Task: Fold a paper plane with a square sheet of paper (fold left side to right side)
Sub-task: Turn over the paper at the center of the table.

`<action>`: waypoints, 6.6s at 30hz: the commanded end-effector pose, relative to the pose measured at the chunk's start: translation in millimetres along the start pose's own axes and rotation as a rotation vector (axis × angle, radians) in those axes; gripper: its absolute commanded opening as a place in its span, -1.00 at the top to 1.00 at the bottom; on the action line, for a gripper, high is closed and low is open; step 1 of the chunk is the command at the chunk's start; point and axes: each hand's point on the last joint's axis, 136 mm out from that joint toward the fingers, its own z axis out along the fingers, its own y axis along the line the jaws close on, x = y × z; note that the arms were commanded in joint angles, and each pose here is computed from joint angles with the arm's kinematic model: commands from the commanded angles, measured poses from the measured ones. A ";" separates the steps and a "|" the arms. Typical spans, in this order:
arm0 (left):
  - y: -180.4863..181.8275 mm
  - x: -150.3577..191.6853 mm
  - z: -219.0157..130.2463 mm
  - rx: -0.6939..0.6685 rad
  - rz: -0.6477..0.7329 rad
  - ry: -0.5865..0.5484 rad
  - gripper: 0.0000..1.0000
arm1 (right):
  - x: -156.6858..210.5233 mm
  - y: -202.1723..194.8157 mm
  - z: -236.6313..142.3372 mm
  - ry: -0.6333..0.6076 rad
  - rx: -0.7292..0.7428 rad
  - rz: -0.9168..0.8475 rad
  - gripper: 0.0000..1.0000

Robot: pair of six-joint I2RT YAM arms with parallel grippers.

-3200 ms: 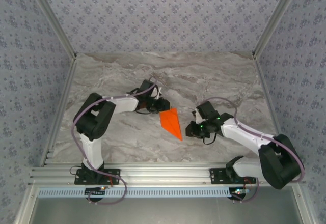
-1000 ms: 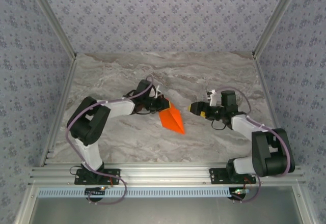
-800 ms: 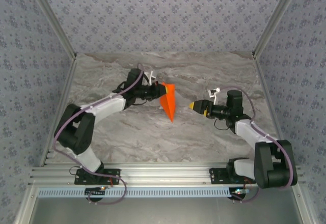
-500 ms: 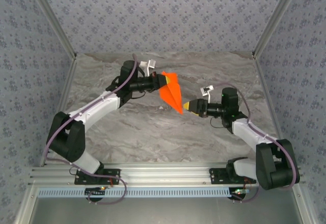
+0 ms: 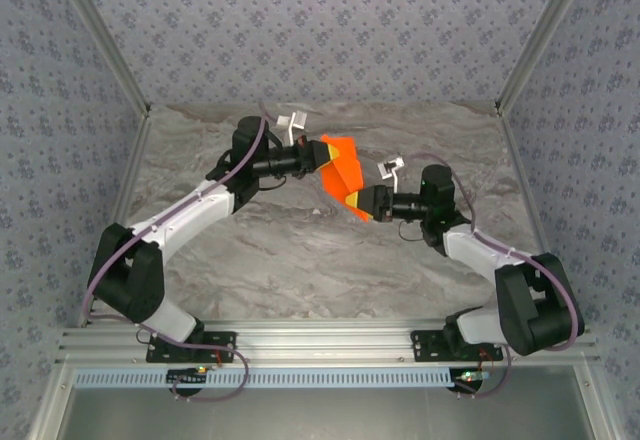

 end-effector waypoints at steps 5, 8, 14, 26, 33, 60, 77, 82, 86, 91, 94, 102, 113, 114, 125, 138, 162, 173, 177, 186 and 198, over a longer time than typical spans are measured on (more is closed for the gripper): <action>-18.0 6.5 -4.3 0.059 0.029 0.010 0.98 | -14.2 25.0 -0.8 -0.027 -0.028 -0.072 -0.12; -15.7 6.9 -5.0 0.053 0.028 0.010 0.98 | -13.3 26.3 -3.0 -0.029 -0.014 -0.081 0.09; -11.1 7.8 -8.1 0.037 0.030 0.011 0.87 | -9.2 28.1 -8.8 -0.026 0.029 -0.101 0.51; 39.3 7.6 -71.5 -0.382 0.154 -0.086 -0.39 | 20.2 -14.1 -36.4 0.130 0.551 -0.218 0.91; 56.2 7.6 -152.6 -0.737 0.264 -0.255 -0.43 | 21.9 -45.6 -86.7 0.290 1.255 -0.406 0.91; 72.7 27.6 -216.8 -0.907 0.261 -0.411 -0.51 | 70.2 -140.0 16.3 1.060 1.836 -0.900 0.61; 115.1 59.1 -121.7 -0.531 -0.017 -0.147 -0.62 | 104.7 -37.4 33.5 0.639 1.048 -0.495 -0.62; 133.4 81.8 -76.5 -0.468 -0.067 -0.056 -0.60 | 63.8 -34.7 0.9 0.328 0.847 -0.330 -0.83; 148.5 92.9 -43.0 -0.451 -0.084 0.006 -0.58 | 38.6 -39.7 -23.7 0.143 0.747 -0.244 -1.00; 171.2 99.1 -11.3 -0.460 -0.110 0.074 -0.51 | 31.6 -50.0 -40.0 0.069 0.673 -0.162 -1.00; 181.8 100.2 1.7 -0.455 -0.126 0.093 -0.49 | 30.4 -57.2 -46.3 0.035 0.650 -0.125 -1.00; 202.5 105.0 27.1 -0.427 -0.156 0.148 -0.22 | 33.3 -70.9 -57.4 0.009 0.617 -0.068 -1.00; 214.7 106.3 36.4 -0.402 -0.147 0.174 0.70 | 27.6 -85.9 -64.6 -0.021 0.621 -0.085 -0.91; 213.8 105.6 34.6 -0.399 -0.146 0.172 0.76 | 26.6 -87.7 -63.4 -0.031 0.613 -0.092 -0.90; 165.9 87.9 9.9 -0.230 -0.059 0.121 1.00 | 12.2 -92.6 -40.6 -0.014 0.304 -0.067 -0.83; 95.7 82.0 -7.3 -0.038 0.058 0.128 1.00 | 10.0 -86.2 -16.5 0.114 0.087 -0.119 -0.71; 102.0 96.5 -1.1 -0.067 0.065 0.186 1.00 | 16.7 -84.2 6.1 0.192 0.071 -0.092 0.32; 164.8 110.1 3.2 -0.273 0.051 0.244 0.30 | 47.4 -121.5 -3.9 0.263 0.299 0.116 0.81; 193.7 107.6 -9.3 -0.421 0.073 0.254 -0.24 | 62.0 -140.4 -7.7 0.285 0.418 0.240 0.81; 168.1 97.5 -65.5 -0.642 0.262 0.153 -0.54 | 63.5 -148.2 -2.7 0.266 0.546 0.337 0.76; 118.7 206.6 -29.2 -0.741 0.505 0.389 -0.46 | 60.0 -144.2 2.6 0.269 0.625 0.415 0.73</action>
